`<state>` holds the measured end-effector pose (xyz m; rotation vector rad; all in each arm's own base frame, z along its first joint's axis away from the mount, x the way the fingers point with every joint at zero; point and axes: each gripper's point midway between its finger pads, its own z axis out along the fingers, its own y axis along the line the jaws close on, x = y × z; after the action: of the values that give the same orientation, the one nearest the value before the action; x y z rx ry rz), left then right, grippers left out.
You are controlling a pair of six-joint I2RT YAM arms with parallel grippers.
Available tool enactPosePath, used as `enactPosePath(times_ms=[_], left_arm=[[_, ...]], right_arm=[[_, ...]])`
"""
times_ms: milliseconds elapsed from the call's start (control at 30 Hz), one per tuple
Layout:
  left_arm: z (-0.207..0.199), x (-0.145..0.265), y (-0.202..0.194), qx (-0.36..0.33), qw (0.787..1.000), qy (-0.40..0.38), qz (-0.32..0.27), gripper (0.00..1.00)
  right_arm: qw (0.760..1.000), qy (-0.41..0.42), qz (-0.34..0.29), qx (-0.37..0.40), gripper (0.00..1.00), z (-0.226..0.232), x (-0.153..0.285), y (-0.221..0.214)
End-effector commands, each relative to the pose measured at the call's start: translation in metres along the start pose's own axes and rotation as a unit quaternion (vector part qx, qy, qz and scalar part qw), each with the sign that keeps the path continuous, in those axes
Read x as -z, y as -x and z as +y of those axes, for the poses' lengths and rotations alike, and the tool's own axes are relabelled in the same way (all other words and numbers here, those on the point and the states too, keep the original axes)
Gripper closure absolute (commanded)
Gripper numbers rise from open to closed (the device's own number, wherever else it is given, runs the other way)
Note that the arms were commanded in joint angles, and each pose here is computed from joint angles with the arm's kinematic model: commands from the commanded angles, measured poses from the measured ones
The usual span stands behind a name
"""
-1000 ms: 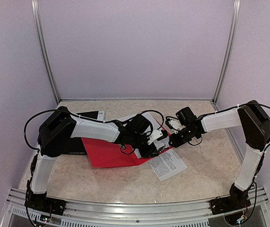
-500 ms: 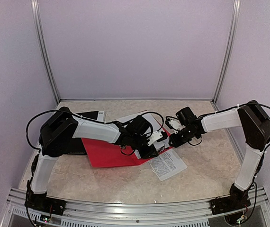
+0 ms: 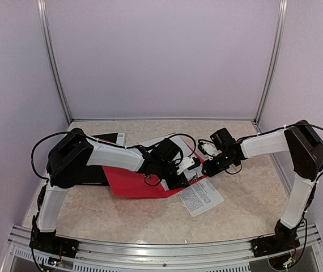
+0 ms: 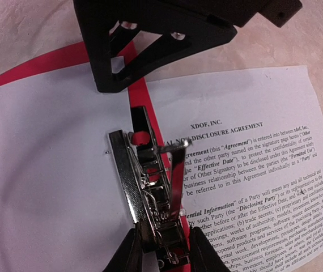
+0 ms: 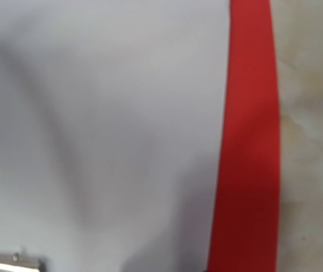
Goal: Put the files into the folder
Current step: Clamp the file and folder with some files.
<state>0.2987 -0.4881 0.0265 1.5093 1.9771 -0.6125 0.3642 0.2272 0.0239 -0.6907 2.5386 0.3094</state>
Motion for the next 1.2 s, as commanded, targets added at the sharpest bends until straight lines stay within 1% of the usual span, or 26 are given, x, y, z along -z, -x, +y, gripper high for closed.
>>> enactPosePath(times_ms=[0,133,433,600,733,967,1167], left_arm=[[-0.008,-0.013,-0.019,-0.004,1.0,-0.006,0.021,0.74],[-0.008,-0.014,-0.021,-0.005,1.0,-0.003,0.024,0.74],[-0.007,-0.015,-0.023,-0.005,1.0,0.001,0.026,0.75],[-0.007,-0.015,-0.023,-0.005,1.0,0.001,0.026,0.75],[-0.006,-0.015,-0.023,-0.004,1.0,0.002,0.026,0.75],[-0.006,-0.014,-0.021,-0.004,1.0,0.003,0.023,0.75],[-0.007,-0.014,-0.02,-0.003,1.0,0.001,0.02,0.75]], right_arm=[[1.0,0.001,0.027,-0.003,0.7,-0.003,-0.002,-0.011],[1.0,0.005,0.018,-0.003,0.69,-0.002,0.003,-0.005],[0.999,0.027,-0.027,-0.004,0.64,0.007,0.026,0.022],[0.999,0.024,-0.039,-0.008,0.64,0.005,0.036,0.027],[0.997,0.048,-0.062,-0.008,0.65,0.014,0.05,0.032],[0.991,0.099,-0.087,-0.001,0.65,0.033,0.068,0.028],[0.987,0.133,-0.085,-0.001,0.65,0.044,0.066,0.018]])
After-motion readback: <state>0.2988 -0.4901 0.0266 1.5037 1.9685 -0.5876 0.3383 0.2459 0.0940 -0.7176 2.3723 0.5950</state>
